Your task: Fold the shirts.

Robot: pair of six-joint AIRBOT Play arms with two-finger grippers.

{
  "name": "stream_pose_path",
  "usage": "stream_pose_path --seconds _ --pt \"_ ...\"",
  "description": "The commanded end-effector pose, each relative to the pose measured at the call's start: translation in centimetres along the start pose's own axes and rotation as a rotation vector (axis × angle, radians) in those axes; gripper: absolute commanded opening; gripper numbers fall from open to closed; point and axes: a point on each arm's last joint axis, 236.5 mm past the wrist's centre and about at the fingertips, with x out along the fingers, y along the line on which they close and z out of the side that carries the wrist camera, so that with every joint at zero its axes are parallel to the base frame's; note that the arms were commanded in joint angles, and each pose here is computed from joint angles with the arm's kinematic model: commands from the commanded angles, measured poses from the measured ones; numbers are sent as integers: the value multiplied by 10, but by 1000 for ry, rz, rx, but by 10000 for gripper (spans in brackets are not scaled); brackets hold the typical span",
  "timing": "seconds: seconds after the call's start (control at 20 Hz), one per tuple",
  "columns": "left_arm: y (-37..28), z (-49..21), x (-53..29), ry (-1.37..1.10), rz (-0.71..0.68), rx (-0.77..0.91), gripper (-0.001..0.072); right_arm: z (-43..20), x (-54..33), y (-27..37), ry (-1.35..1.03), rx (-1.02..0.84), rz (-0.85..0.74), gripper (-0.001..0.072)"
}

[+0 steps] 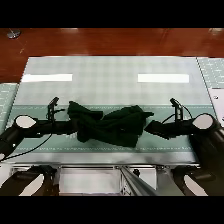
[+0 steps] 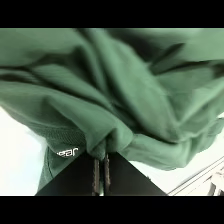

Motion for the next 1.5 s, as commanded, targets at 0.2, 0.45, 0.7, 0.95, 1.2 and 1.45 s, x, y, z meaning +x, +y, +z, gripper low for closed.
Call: stream_pose_path --seconds 0.2,0.45,0.7,0.95,1.2,1.45 --pt "-16 16 -7 -23 -22 54 21 16 57 31 86 18 33 611" --pt "-24 27 -22 -43 -32 149 21 38 60 61 104 -99 58 25" --pt "-125 146 -173 -522 -113 343 21 157 -122 157 -357 -429 25 24" --pt "-269 160 -363 -984 -113 700 21 121 -362 269 -806 -738 72 25" --pt "-317 91 -447 -1179 56 888 21 6 -446 265 -935 -877 61 25" --pt "-310 19 -443 -1140 184 967 21 -54 -471 253 -1000 -890 90 25"
